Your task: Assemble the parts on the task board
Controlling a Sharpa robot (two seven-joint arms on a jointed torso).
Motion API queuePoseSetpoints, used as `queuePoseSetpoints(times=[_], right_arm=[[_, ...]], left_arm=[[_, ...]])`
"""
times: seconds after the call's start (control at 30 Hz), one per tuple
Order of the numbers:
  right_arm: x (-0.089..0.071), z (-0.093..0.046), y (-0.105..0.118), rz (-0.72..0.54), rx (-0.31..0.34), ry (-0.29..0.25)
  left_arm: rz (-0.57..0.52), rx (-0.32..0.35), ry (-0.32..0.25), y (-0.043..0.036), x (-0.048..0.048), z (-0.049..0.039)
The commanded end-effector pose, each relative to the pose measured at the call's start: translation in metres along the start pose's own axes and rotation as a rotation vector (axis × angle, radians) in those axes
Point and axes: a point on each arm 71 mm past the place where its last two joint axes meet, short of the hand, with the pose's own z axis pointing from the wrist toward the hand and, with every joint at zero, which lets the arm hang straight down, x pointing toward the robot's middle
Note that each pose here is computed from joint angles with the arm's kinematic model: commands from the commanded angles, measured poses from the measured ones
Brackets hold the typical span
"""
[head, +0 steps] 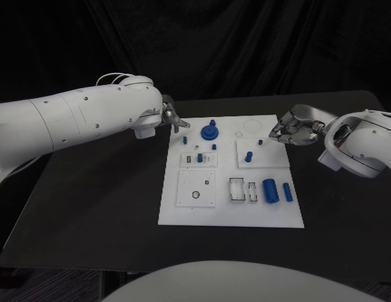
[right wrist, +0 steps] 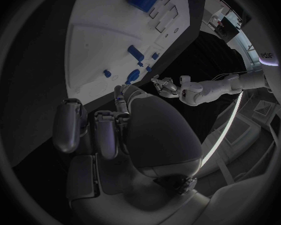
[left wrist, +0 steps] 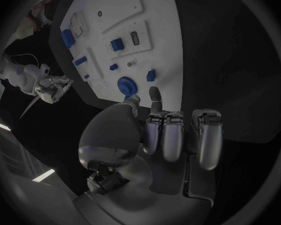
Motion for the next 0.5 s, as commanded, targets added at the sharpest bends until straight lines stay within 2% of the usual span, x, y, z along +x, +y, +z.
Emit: queuePoseSetpoints(times=[0.03, 0.5], right_arm=[[0.0009, -0.0009, -0.0019, 0.001, 0.019, 0.002], [0.0009, -0.0004, -0.0002, 0.002, 0.01, -0.005]], left_arm=[[0.04, 0.023, 0.018, -0.0017, 0.0027, 0.0025], [0.051, 0.031, 0.042, 0.0015, 0.0094, 0.0101]])
